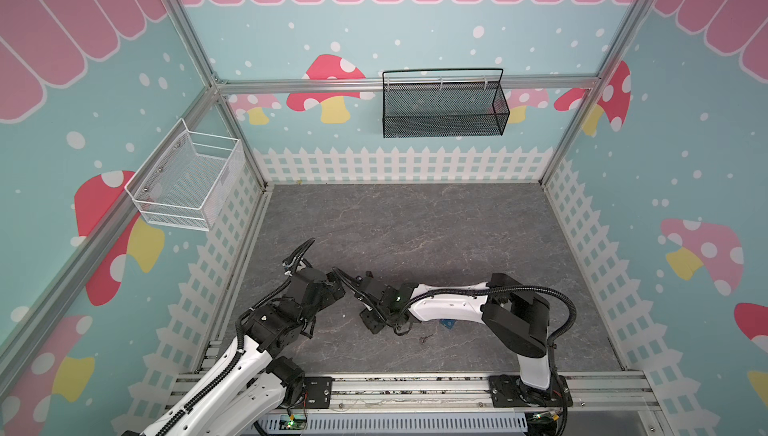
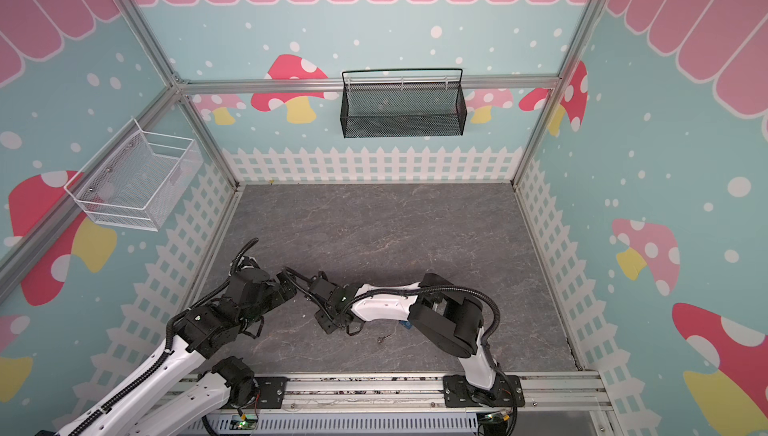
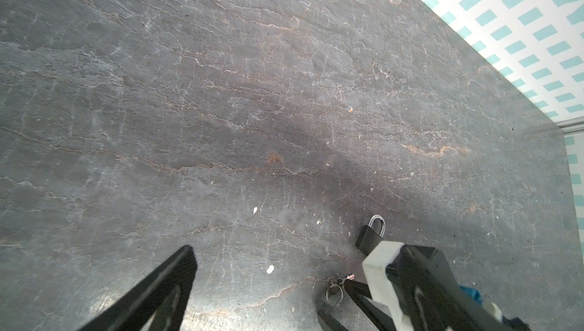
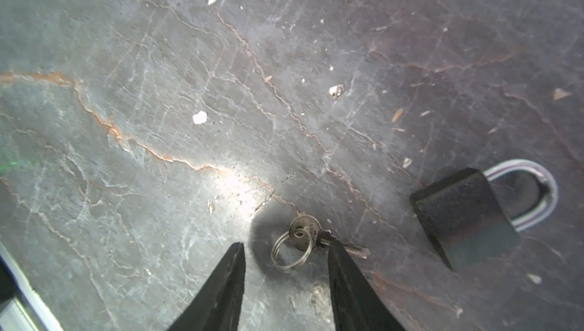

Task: Unlock with the key
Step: 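Lower the right gripper onto the silver key and close on it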

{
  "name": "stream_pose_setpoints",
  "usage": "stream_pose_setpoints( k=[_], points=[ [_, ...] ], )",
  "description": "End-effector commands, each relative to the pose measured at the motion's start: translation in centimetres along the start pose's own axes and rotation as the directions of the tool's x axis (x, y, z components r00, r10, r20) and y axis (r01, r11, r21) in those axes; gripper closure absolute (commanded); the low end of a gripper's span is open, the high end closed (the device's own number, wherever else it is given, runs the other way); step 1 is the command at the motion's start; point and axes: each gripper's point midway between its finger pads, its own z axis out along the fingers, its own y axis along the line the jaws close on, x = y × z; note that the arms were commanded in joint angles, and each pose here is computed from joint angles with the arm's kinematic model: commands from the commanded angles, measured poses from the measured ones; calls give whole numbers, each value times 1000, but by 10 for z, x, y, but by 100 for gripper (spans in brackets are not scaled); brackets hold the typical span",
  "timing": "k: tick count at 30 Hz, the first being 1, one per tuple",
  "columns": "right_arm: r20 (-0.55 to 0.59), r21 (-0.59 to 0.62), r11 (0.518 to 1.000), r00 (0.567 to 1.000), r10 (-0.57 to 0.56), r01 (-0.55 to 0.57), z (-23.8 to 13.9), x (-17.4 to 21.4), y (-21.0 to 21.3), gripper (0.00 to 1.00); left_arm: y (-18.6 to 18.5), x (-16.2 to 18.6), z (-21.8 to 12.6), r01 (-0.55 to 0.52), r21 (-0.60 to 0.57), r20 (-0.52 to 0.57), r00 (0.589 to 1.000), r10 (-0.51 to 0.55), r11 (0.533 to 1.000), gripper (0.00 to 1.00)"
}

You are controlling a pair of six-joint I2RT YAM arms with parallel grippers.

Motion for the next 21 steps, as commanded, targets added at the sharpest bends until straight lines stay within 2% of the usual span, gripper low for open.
stream_pose_setpoints(
  k=[1,7,13,21],
  points=[
    [-1,3,1000,1000,-16,16,3,-5,3,56,3,-5,-4,17,-18,16,1000,-17,1000,0],
    [4,2,1000,1000,3,-3,2,-11,5,56,6,-5,-3,19,-24,24,1000,-18,1000,0],
    [-6,34,999,999,37,-37,5,-12,1,61,8,-6,-5,21,-22,40,999,-20,1000,0],
    [-25,69,995,997,73,-71,6,-9,-5,59,9,-6,-4,9,-32,36,999,-8,999,0]
  ],
)
